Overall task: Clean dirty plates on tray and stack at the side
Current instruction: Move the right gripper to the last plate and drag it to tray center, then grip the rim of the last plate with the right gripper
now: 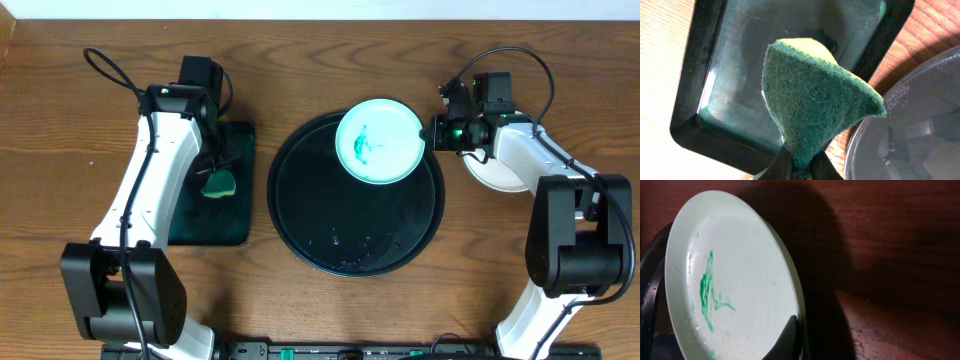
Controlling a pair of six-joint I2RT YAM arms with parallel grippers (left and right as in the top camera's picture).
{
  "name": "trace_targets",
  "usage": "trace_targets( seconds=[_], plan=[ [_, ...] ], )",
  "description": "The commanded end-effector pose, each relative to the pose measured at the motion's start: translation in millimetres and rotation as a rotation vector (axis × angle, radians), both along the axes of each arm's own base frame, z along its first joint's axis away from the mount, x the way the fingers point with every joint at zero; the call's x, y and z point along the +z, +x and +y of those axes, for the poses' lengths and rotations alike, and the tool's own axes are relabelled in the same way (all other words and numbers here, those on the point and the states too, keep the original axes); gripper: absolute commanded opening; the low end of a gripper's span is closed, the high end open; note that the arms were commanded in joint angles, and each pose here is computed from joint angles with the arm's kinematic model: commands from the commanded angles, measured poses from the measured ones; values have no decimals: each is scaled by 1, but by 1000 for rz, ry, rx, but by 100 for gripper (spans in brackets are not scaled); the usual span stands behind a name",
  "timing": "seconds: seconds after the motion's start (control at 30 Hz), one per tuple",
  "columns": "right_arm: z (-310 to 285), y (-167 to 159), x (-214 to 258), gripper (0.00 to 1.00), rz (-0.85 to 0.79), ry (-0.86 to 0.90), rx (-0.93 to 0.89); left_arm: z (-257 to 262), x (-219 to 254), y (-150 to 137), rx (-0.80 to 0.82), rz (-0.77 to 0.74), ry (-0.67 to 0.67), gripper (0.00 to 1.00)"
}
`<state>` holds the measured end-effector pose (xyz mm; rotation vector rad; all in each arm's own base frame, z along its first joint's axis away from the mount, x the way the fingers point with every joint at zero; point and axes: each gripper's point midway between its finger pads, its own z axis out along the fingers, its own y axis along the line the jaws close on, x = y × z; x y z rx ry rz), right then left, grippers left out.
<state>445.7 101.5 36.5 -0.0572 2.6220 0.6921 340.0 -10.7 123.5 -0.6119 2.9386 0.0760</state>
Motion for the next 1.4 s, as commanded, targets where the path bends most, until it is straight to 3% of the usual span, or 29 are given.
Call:
trace_targets(
  seconds=[0.0, 0.37, 0.73, 0.83, 0.9, 1.0, 1.13, 1.37],
  plan=[
    [7, -6, -2, 1, 33, 38, 7, 2, -3, -2, -12, 16, 8, 7],
    [27, -36, 53, 1, 1, -42, 58, 2, -3, -2, -12, 17, 8, 8],
    [39, -122, 18, 1, 324, -201, 49, 2, -3, -2, -12, 17, 8, 8],
    [38, -125, 11, 47, 335, -221, 19, 2, -3, -3, -12, 20, 8, 7],
    [32, -120, 10, 60, 324, -249, -18, 2, -3, -3, -12, 20, 8, 8],
    [19, -112, 9, 62, 305, -293, -83, 2, -3, -3, -12, 20, 8, 7],
    [16, -101, 1, 52, 287, -295, -99, 2, -3, -3, -12, 21, 8, 8],
    [31, -89, -37, 48, 307, -265, -78, 2, -3, -3, -12, 20, 8, 7]
  ],
)
